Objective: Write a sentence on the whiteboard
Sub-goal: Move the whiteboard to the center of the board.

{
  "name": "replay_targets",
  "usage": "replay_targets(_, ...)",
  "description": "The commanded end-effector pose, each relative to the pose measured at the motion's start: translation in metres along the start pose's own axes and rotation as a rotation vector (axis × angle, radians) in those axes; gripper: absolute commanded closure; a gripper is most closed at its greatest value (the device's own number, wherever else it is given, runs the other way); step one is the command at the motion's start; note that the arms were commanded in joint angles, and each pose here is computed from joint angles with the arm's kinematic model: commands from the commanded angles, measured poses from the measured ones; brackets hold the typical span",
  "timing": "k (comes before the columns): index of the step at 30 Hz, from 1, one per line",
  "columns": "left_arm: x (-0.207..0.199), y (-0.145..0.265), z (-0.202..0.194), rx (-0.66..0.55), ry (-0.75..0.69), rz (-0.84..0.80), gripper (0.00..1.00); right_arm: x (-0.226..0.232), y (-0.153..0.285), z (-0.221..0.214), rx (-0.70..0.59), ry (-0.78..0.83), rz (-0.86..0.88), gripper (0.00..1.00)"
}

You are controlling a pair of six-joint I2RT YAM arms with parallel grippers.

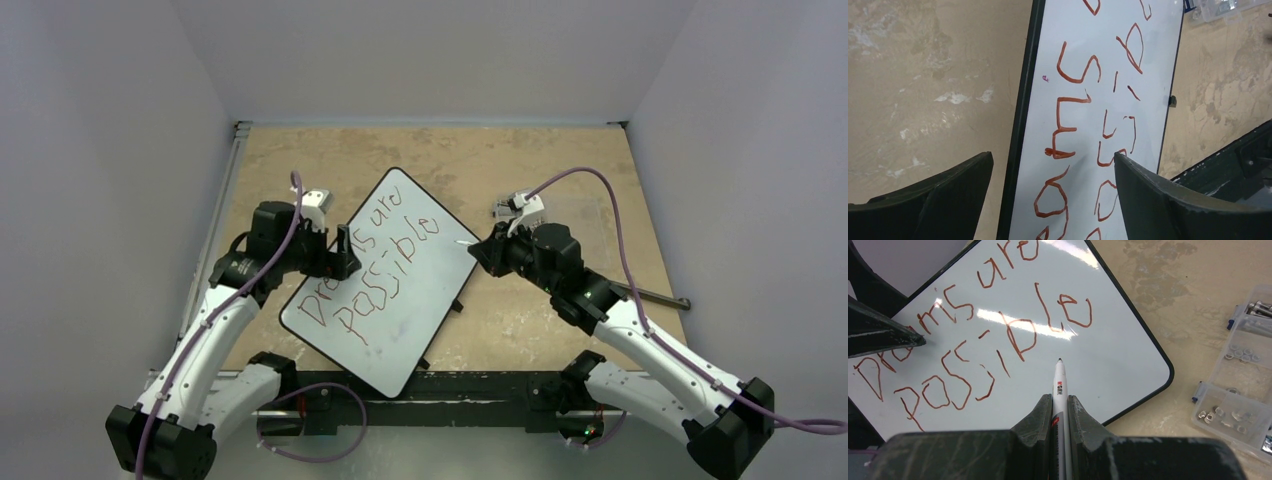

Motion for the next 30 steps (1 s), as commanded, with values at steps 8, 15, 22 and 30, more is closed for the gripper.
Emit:
replay_targets(8,-0.018,-0.008,-0.018,-0.018,0.254,-0.138,0.08,0.000,0.005,0.024,-0.059,0.016,-0.036,1.00)
replay_targets(15,-0.025,-0.021,-0.014,-0.066,0.389,-0.213,0.08,-0.001,0.007,0.033,-0.074,0.022,-0.050,1.00)
replay_targets(22,-0.032,-0.036,-0.012,-0.098,0.496,-0.264,0.10,-0.002,0.009,0.040,-0.071,0.036,-0.073,1.00)
replay_targets(30,-0.043,-0.046,-0.012,-0.114,0.557,-0.304,0.23,-0.001,0.009,0.048,-0.073,0.029,-0.083,1.00)
Point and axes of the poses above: each gripper's point midway between its finger pads, its own y axis back along the fingers, its own x axis along the line the jaws close on, z = x × y, the point moved 6 cm from there along y, back along the fingers, and after that the axes turned 9 degrees about y, right-handed, at the moved point
